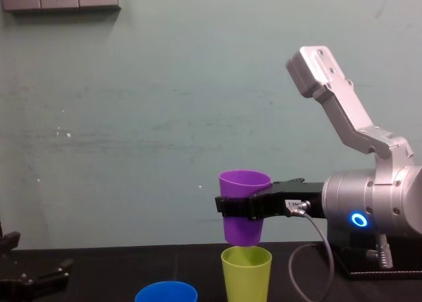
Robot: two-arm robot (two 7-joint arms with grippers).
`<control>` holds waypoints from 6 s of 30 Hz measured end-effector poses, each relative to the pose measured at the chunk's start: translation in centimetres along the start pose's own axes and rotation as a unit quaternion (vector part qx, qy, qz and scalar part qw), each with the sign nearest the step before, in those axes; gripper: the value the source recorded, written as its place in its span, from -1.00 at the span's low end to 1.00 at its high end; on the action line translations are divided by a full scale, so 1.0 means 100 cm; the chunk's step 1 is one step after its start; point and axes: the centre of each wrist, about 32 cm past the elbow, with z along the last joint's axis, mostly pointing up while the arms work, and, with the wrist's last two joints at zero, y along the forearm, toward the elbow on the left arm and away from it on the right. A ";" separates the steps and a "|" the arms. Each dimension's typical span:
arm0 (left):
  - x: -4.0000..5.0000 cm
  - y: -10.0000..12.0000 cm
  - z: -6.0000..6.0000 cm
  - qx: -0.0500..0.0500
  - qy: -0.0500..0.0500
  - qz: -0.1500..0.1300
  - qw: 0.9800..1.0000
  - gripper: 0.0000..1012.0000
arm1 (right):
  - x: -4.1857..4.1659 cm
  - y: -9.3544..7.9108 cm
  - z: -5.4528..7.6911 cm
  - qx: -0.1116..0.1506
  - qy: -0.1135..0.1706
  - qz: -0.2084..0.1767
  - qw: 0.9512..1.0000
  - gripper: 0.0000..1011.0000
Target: Stack the three plastic cups sequentially using one hand.
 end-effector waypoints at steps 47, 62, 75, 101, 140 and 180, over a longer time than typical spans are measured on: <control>0.0000 0.000 0.000 0.000 0.000 0.000 1.000 0.98 | 0.0019 0.009 -0.012 -0.018 -0.001 -0.002 1.000 0.47; 0.0000 0.000 0.000 0.000 0.000 0.000 1.000 0.98 | 0.0012 0.012 -0.016 -0.022 -0.002 0.001 1.000 0.47; 0.0000 0.000 0.000 0.000 0.000 0.000 1.000 0.98 | -0.0002 0.013 -0.019 -0.026 -0.002 0.002 1.000 0.47; 0.0000 0.000 0.000 0.000 0.000 0.000 1.000 0.98 | 0.0031 0.007 -0.020 -0.008 -0.005 0.006 1.000 0.98; 0.0000 0.000 0.000 0.000 0.000 0.000 1.000 0.98 | -0.0077 -0.065 -0.038 -0.079 -0.011 0.158 0.984 0.98; 0.0000 0.000 0.000 0.000 0.000 0.000 1.000 0.98 | -0.0394 -0.022 -0.039 -0.100 -0.005 0.167 0.981 0.98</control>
